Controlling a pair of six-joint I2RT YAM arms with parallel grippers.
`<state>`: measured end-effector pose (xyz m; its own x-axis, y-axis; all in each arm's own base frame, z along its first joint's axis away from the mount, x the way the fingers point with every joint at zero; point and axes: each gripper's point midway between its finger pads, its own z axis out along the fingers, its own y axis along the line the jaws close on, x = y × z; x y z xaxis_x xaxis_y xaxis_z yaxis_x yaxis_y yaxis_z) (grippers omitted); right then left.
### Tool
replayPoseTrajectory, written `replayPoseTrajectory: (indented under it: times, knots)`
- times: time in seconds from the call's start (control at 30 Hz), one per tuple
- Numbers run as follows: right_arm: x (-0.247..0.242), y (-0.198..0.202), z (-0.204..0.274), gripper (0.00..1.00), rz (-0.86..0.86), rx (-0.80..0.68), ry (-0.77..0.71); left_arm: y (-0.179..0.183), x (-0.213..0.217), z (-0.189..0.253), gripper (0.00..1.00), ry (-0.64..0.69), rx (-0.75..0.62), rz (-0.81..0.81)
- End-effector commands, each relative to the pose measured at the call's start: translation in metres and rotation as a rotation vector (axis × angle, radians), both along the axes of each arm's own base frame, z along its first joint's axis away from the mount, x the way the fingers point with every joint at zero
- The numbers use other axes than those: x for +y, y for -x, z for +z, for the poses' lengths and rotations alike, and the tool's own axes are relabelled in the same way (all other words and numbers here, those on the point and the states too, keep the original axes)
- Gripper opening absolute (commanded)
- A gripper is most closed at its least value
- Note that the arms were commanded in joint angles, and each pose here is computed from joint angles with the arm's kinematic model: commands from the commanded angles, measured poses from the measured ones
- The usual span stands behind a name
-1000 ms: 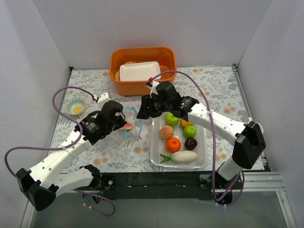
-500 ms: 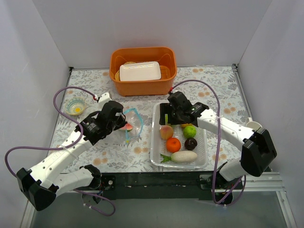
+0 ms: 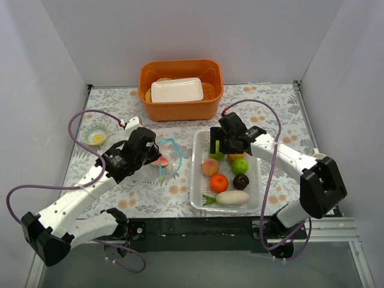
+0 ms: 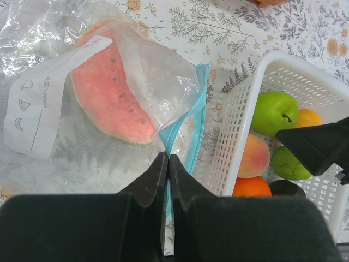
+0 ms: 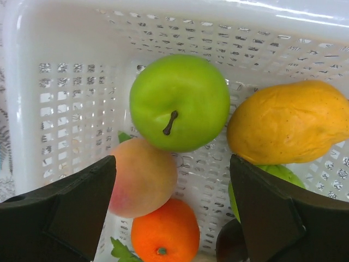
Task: Place the food in the zip-top bag and seal the zipper
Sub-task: Pick up the fake fruit from the bin.
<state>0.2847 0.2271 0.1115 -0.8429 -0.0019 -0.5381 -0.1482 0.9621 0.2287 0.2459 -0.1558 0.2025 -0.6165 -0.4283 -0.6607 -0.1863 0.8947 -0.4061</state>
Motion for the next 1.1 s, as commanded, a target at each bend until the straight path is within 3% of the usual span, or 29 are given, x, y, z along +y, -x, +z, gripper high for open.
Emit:
replayPoseTrajectory:
  times: [0.0, 1.07]
  knots:
    - [0.007, -0.025, 0.010, 0.91, 0.013, -0.044, 0.004, 0.000, -0.001, 0.001, 0.00, 0.006, -0.015, -0.011]
    - [0.017, -0.040, -0.029, 0.90, 0.079, 0.034, 0.078, -0.003, -0.006, 0.000, 0.00, -0.005, -0.015, -0.036]
